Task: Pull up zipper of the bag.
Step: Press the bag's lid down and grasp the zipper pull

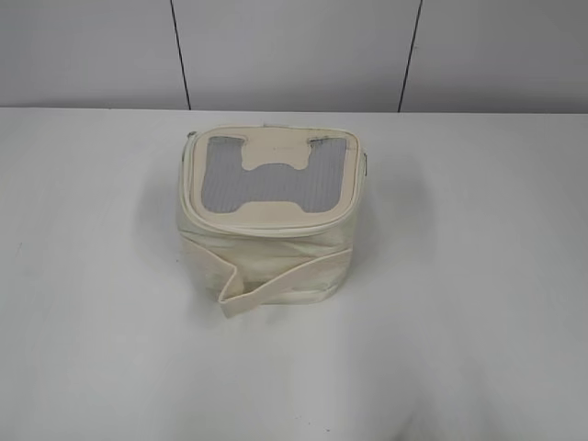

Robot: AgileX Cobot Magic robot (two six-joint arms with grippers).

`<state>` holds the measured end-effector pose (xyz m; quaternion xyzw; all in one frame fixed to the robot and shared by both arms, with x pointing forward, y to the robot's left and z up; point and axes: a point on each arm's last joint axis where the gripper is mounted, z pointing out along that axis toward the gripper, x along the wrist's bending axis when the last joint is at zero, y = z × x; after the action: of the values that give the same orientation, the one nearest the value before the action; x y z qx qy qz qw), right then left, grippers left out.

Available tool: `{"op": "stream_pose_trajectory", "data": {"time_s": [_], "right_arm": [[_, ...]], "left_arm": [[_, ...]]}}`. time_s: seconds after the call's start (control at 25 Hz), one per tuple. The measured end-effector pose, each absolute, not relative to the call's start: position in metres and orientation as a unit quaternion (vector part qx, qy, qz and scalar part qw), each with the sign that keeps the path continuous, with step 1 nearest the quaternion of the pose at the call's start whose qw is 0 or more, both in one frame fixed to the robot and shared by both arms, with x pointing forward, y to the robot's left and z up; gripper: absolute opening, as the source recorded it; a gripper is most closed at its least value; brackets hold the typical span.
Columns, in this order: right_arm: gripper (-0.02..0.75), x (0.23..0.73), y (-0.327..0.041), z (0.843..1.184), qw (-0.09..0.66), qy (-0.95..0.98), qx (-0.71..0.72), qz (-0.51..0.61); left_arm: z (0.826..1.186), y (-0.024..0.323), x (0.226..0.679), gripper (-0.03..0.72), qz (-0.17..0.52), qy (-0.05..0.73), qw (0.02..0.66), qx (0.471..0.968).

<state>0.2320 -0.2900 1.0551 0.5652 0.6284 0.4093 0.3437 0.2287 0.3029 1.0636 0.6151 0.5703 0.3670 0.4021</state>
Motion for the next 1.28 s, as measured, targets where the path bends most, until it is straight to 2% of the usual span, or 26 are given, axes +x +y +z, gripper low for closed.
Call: {"op": "stream_pose_trajectory", "data": {"time_s": [0.92, 1.28], "right_arm": [[0.481, 0.232, -0.29, 1.055, 0.342, 0.628, 0.565, 0.411], [0.462, 0.24, -0.275, 1.062, 0.289, 0.641, 0.539, 0.463]], "left_arm": [[1.064, 0.303, 0.229, 0.195, 0.367, 0.57, 0.402, 0.615], [1.064, 0.303, 0.229, 0.195, 0.367, 0.57, 0.402, 0.615]]}}
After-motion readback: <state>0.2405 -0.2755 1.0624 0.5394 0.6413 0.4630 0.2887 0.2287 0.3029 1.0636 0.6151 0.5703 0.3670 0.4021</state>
